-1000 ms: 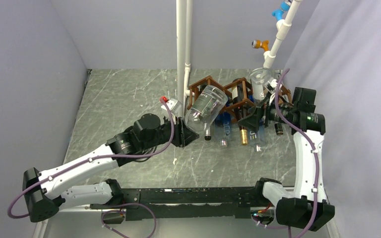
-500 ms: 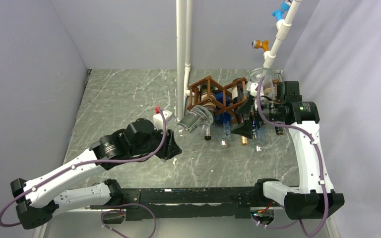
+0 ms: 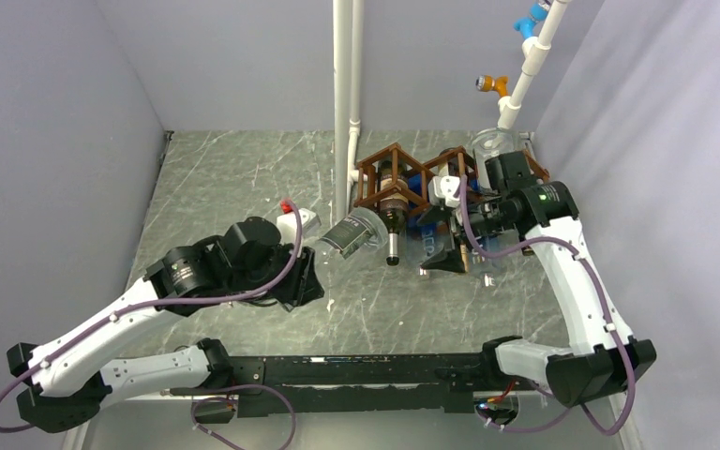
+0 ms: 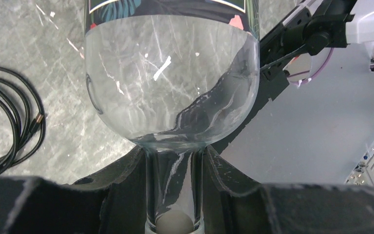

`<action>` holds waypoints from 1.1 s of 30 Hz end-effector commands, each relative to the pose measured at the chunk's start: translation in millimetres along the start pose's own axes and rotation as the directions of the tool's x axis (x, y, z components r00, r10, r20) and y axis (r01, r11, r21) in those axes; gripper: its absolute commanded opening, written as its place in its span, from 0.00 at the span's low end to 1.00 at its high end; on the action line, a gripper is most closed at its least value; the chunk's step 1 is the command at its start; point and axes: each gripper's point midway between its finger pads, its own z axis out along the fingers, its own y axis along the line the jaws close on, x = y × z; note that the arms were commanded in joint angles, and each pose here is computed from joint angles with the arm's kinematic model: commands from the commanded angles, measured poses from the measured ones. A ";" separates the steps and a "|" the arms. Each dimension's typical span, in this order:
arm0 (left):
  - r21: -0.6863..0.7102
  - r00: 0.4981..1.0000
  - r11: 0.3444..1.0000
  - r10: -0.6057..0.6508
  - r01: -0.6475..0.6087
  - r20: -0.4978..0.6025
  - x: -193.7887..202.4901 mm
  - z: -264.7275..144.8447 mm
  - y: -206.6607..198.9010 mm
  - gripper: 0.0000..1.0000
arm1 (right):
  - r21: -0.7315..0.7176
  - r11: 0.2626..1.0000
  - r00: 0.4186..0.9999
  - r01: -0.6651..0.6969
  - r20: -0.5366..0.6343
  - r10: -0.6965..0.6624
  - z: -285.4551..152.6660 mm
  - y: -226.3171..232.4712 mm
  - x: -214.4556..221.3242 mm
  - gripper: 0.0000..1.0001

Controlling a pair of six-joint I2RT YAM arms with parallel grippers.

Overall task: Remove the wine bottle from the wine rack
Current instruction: Pick up the wine bottle from the wine rack, then place the wine bottle at the center of the board.

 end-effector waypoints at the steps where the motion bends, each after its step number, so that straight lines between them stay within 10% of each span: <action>1: 0.107 0.990 0.994 0.014 -0.030 0.139 -47.8 -20.8 -31.7 0.00 | -0.077 0.983 0.985 0.166 0.064 -0.161 9.0 3.5 -21.3 1.00; 14: 0.038 0.984 0.995 -0.080 0.087 -0.160 -2.0 -3.7 -11.5 0.00 | -0.182 0.959 0.976 0.215 0.063 -0.207 61.1 -1.1 -17.8 0.99; 33: 0.021 0.827 0.943 -0.281 0.333 -0.487 43.4 22.0 1.0 0.00 | -0.279 0.914 0.949 0.295 -0.022 -0.314 142.9 31.8 19.2 0.86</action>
